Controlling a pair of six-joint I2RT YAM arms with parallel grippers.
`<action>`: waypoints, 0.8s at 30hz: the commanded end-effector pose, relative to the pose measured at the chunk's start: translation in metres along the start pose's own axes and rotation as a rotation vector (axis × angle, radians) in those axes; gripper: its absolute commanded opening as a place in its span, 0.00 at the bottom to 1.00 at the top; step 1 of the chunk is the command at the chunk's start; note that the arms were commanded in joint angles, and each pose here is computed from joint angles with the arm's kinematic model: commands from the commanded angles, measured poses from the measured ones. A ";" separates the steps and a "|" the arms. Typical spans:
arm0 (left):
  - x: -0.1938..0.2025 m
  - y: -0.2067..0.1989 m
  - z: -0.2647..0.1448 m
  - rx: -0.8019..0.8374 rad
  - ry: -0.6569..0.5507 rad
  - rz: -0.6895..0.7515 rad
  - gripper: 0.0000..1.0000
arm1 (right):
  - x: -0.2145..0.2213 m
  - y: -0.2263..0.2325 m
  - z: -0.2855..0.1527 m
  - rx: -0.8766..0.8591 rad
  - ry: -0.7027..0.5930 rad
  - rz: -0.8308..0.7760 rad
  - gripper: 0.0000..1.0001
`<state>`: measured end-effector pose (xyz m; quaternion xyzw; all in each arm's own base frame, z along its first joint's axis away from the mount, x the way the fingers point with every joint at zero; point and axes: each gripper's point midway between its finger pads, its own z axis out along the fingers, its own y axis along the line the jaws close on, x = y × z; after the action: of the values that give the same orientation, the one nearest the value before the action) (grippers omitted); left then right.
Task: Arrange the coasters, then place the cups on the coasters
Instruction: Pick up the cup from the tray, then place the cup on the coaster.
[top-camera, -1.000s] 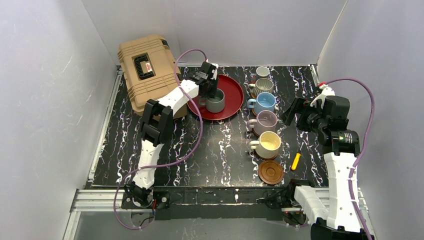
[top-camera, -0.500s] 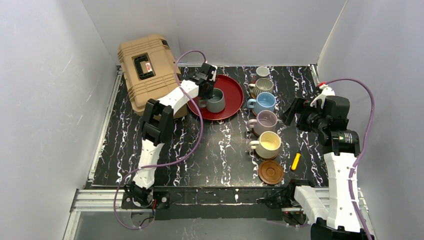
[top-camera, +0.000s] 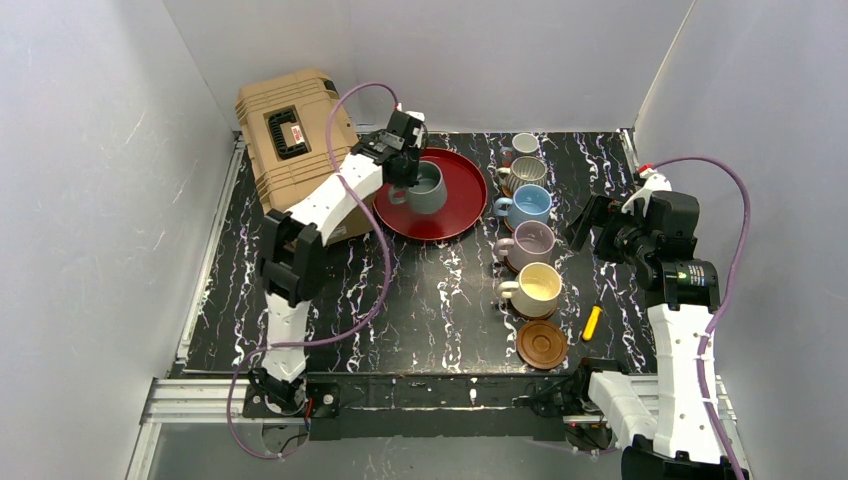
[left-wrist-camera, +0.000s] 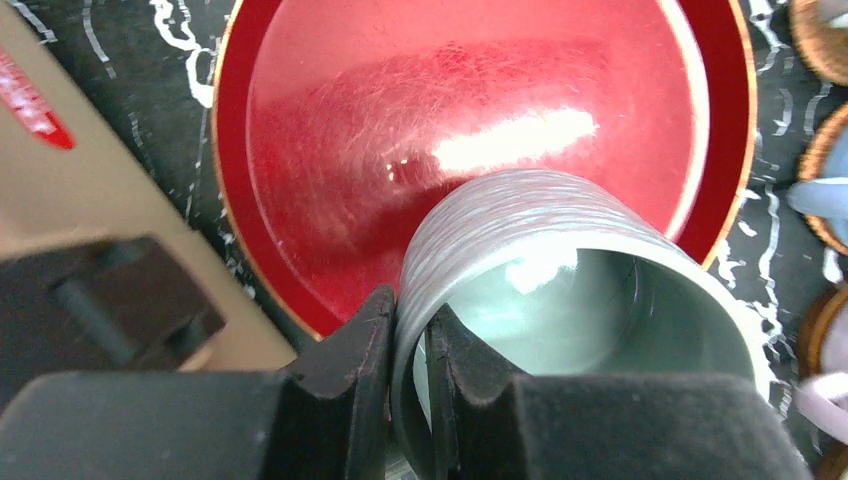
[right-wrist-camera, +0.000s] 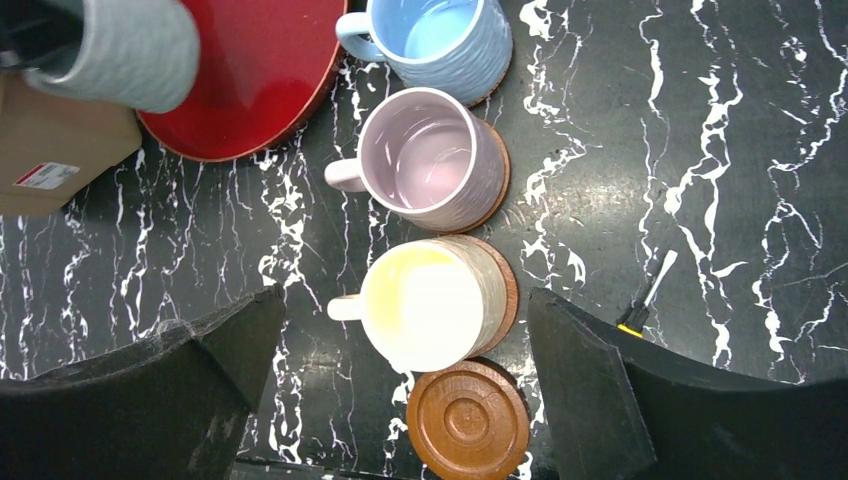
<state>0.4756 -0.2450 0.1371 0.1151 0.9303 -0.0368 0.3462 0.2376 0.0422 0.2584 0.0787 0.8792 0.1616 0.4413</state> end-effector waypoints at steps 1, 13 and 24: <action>-0.034 -0.003 -0.088 0.036 -0.149 -0.087 0.00 | -0.018 -0.004 -0.009 0.043 -0.056 -0.034 1.00; 0.071 -0.051 -0.184 0.139 -0.035 -0.106 0.00 | -0.037 0.001 -0.023 0.044 -0.131 -0.051 1.00; 0.146 -0.129 -0.218 0.247 0.093 -0.022 0.00 | -0.052 0.000 -0.033 0.075 -0.188 -0.052 1.00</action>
<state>0.2170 -0.2856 0.1841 0.1657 0.9428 -0.1059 0.2691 0.2398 0.0270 0.2838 0.0881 0.8659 0.1224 0.4770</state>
